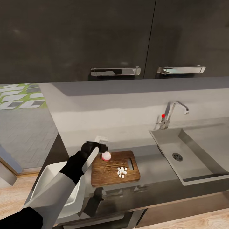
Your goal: In the kitchen, take the Vidalia onion out of the sink, dice it on the chopping board with the paring knife, put the diced onion into the bowl on the countertop, then place both the paring knife and the chopping board into the sink.
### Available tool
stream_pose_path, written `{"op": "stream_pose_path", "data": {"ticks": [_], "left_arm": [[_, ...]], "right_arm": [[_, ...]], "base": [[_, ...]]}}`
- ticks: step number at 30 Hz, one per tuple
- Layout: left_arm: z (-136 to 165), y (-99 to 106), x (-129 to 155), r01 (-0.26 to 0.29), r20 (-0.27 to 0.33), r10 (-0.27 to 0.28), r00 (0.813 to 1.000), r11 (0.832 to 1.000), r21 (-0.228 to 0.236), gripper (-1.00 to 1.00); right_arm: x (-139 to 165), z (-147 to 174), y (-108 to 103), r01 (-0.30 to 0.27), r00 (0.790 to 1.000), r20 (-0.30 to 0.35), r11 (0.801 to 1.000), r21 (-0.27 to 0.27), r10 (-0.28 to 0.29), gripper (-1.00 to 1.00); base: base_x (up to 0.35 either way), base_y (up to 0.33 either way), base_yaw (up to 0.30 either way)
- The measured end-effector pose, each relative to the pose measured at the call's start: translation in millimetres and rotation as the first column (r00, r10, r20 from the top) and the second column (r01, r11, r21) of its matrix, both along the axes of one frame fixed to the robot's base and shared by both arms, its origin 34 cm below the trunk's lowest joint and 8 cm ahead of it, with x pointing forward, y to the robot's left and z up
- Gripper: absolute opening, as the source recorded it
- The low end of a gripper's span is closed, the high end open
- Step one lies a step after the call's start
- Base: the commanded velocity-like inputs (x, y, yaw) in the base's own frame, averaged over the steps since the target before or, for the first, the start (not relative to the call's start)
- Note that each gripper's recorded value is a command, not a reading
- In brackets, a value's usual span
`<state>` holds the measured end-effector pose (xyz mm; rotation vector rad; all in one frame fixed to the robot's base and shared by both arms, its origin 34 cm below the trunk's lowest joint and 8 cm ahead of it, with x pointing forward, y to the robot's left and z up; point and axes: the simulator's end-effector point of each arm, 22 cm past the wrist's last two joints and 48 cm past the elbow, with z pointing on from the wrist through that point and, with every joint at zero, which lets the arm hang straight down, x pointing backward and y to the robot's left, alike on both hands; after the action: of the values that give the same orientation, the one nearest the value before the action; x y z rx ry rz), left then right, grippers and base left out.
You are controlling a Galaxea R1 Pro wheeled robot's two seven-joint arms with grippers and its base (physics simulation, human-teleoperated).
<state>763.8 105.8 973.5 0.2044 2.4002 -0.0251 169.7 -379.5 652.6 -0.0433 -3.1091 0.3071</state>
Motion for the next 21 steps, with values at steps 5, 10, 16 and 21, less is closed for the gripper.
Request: {"op": "stream_pose_path", "data": {"ticks": [5,10,16,21], "left_arm": [[-6.2,3.9,-1.7,-0.004,-0.013,0.004,1.0,1.0,0.008,1.0],[-10.7,9.7,-2.4,-0.01,-0.021,0.01,1.0,1.0,0.017,1.0],[-16.3,12.3,-4.4,-0.013,-0.034,0.014,0.999,1.0,0.023,1.0],[-17.5,12.6,-4.9,-0.013,-0.037,0.014,0.999,1.0,0.024,1.0]], "right_arm": [[0.0,0.0,0.0,0.0,1.0,0.0,1.0,0.0,0.0,-1.0],[0.0,0.0,0.0,0.0,1.0,0.0,1.0,0.0,0.0,-1.0],[0.0,0.0,0.0,0.0,1.0,0.0,1.0,0.0,0.0,-1.0],[0.0,0.0,0.0,0.0,1.0,0.0,1.0,0.0,0.0,-1.0]], "base": [[0.0,0.0,0.0],[0.0,0.0,0.0],[0.0,0.0,0.0],[0.0,0.0,0.0]]}}
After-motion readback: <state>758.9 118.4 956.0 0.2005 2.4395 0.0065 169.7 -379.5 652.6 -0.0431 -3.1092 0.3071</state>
